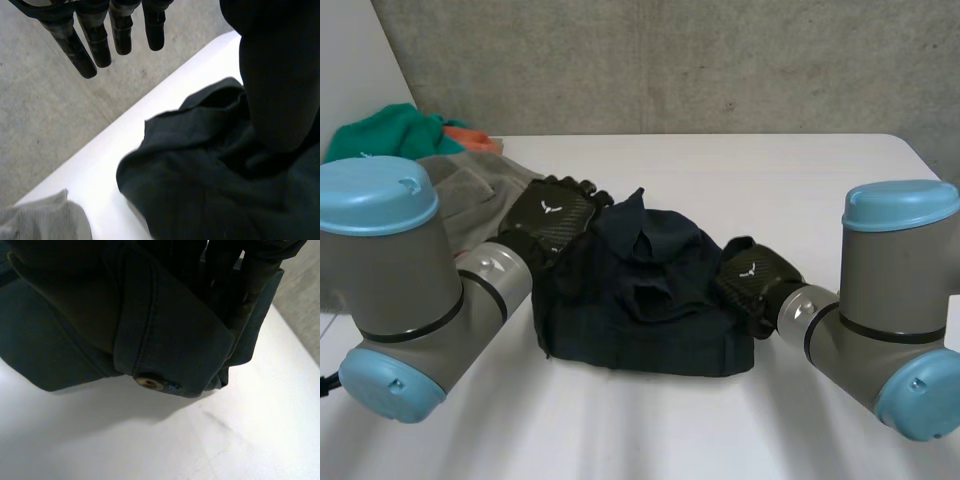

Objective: Fold the laundry.

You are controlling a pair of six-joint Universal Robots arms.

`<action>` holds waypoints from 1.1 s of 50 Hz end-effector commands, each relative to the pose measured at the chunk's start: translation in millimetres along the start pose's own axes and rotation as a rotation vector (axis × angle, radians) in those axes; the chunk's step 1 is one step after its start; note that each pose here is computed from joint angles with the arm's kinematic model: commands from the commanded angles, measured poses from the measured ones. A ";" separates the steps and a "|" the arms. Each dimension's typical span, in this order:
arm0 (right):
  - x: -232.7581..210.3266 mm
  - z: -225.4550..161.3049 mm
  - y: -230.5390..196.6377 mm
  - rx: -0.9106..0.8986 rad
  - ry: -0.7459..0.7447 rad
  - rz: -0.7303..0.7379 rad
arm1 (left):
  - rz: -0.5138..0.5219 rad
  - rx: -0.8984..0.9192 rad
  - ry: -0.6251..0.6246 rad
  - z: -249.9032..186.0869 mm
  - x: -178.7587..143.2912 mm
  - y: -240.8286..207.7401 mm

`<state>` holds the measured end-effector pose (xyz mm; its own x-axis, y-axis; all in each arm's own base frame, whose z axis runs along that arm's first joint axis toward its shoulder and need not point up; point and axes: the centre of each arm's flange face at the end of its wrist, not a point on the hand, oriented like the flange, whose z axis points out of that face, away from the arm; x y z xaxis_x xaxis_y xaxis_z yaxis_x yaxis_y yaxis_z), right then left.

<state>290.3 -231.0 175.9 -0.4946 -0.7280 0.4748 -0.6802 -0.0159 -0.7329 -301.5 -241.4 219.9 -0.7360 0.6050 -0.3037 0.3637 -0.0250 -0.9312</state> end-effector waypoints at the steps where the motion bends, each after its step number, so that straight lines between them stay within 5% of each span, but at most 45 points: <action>1: 1.2 -27.0 -28.7 0.077 0.019 0.011 | 0.020 0.073 0.025 8.2 1.8 -21.1; 11: 15.6 -56.6 -38.1 0.030 0.086 0.151 | 0.113 0.016 0.185 22.3 34.8 -28.2; 28: 34.7 -66.9 18.7 -0.205 0.220 0.810 | 0.180 -0.149 0.401 40.5 80.7 -5.1; 44: 37.4 1.8 45.0 -0.266 0.251 1.256 | 0.279 -0.128 0.316 69.7 91.1 2.6; 50: 30.9 19.7 36.8 -0.283 0.212 1.398 | 0.305 -0.052 0.209 81.4 78.0 -17.3; 55: 58.1 26.4 8.7 -0.119 0.231 1.432 | 0.309 0.087 0.096 86.0 57.2 -57.9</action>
<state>258.4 -269.5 156.7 -0.8884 0.0728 -0.4533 0.3476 0.7516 -0.5606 -411.9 -257.5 195.2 -0.4539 0.7311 -0.5094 0.5805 -0.1910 -0.7915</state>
